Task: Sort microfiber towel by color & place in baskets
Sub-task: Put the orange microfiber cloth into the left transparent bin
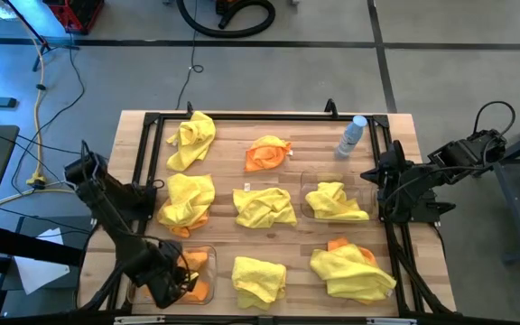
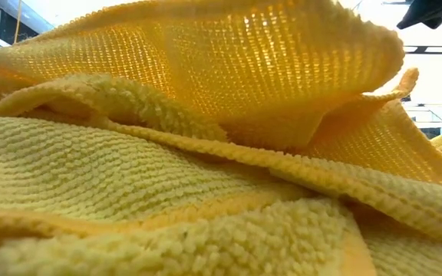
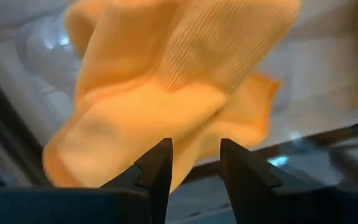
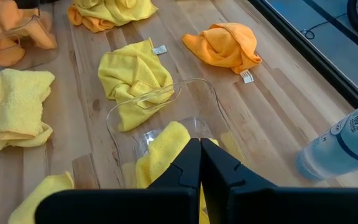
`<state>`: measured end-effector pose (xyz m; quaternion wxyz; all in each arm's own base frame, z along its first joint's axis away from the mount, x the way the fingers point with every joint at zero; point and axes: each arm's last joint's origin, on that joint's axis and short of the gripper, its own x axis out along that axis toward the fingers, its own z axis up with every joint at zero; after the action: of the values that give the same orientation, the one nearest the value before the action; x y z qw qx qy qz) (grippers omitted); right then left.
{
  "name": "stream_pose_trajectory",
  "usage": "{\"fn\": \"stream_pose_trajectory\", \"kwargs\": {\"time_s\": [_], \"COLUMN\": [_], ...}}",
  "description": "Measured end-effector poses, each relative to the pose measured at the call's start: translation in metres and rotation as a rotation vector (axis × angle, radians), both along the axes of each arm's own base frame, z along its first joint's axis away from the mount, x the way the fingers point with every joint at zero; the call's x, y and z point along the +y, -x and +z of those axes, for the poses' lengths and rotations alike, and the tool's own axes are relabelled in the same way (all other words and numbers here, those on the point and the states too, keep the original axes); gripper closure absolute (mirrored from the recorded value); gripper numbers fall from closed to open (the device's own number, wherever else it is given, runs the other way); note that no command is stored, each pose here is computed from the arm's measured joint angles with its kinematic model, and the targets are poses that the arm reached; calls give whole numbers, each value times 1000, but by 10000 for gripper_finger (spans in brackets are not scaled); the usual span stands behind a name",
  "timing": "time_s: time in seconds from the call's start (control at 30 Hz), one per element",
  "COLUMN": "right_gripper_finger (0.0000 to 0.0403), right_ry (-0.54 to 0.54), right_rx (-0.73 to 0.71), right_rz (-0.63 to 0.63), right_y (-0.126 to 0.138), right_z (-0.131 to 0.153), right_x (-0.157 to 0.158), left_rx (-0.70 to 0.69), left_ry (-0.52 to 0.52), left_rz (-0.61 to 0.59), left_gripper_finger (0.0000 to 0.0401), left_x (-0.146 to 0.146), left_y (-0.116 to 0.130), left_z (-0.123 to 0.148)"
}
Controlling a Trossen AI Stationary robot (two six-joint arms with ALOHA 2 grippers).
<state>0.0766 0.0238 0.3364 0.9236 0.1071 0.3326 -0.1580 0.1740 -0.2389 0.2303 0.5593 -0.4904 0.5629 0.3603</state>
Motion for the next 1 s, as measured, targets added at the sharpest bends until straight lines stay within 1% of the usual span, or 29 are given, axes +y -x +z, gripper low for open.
{"fn": "stream_pose_trajectory", "kwargs": {"time_s": [0.07,0.2,0.33,0.47,0.6,0.73,0.8,0.9,1.0], "right_gripper_finger": [403,403,403,403,403,403,403,403,403], "right_ry": [-3,-5,-5,-11,-16,-16,-16,-16,-14], "right_rx": [-1,-1,-2,-3,-5,-5,-5,-5,-4], "right_rz": [-3,-4,-5,-10,-14,-14,-15,-14,-12], "right_y": [0,0,0,0,0,0,0,0,0], "right_z": [0,0,0,0,0,0,0,0,0], "right_x": [0,0,0,0,0,0,0,0,0], "left_rx": [25,54,84,105,118,119,112,101,89], "left_ry": [0,-43,-87,-96,-114,-116,-107,-102,-121], "left_rz": [-18,-32,-31,-40,-40,-40,-40,-40,-53], "left_gripper_finger": [278,278,278,278,278,278,278,278,278], "left_x": [-5,-10,-12,-14,-17,-17,-16,-14,-9], "left_y": [3,4,3,2,0,0,1,2,5], "left_z": [-5,-19,-39,-59,-69,-69,-65,-50,-30]}}
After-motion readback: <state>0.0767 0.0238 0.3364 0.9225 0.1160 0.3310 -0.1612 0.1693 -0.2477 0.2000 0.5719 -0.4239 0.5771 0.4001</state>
